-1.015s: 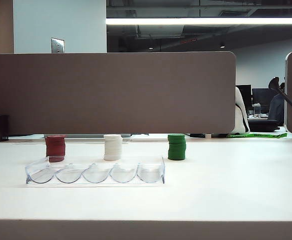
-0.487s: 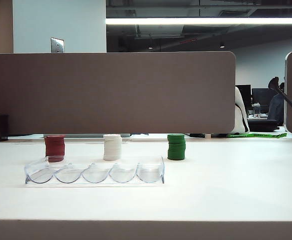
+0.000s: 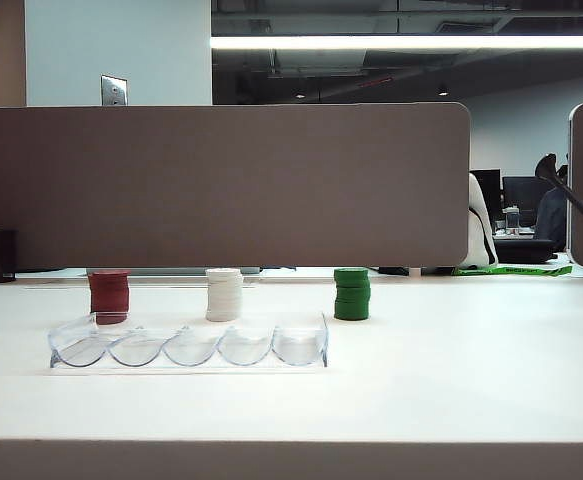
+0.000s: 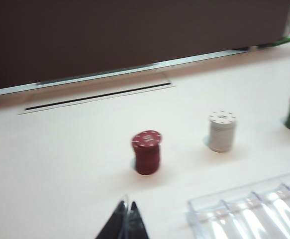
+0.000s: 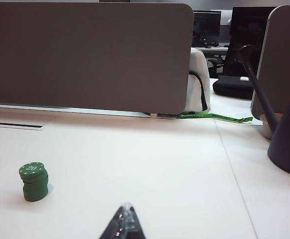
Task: Pick up the chip in the box and place it on the pile of chips with the same color.
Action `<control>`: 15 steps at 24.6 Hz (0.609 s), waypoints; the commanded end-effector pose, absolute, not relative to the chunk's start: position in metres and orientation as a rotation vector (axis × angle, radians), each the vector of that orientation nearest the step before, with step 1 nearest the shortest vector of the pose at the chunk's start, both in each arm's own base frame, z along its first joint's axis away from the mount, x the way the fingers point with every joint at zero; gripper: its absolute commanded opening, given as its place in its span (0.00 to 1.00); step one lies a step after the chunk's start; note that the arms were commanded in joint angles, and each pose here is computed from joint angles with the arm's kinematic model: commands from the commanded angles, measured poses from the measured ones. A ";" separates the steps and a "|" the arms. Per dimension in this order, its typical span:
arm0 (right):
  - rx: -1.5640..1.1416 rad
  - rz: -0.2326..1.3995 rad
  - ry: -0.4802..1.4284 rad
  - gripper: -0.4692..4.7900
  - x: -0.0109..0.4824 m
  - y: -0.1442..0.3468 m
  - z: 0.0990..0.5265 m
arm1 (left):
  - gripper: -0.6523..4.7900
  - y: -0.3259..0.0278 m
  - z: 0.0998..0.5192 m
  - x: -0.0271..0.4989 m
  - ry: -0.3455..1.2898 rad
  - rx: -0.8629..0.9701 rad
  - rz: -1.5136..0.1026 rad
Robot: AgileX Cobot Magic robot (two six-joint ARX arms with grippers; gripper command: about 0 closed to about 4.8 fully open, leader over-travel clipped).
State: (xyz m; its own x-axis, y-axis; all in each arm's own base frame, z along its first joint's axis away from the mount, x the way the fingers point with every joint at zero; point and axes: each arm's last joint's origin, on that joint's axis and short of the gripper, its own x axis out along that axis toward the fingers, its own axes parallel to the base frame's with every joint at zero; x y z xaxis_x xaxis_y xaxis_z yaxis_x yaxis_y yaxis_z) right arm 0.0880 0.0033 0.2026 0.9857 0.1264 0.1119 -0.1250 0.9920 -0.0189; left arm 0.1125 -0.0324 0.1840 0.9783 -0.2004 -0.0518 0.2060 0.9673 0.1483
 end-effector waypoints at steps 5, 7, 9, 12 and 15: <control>-0.005 0.187 -0.131 0.08 0.087 0.005 0.205 | 0.11 -0.036 0.189 0.112 -0.023 0.148 -0.329; -0.005 0.226 -0.120 0.08 0.087 0.006 0.204 | 0.11 -0.037 0.188 0.111 -0.017 0.142 -0.364; 0.008 0.225 -0.106 0.08 0.087 0.006 0.203 | 0.11 -0.037 0.188 0.111 -0.012 0.138 -0.375; 0.012 0.221 -0.096 0.08 0.088 0.006 0.201 | 0.11 -0.037 0.184 0.111 0.020 0.162 -0.377; 0.012 0.221 -0.095 0.08 0.088 0.006 0.201 | 0.11 -0.037 0.182 0.111 0.046 0.176 -0.379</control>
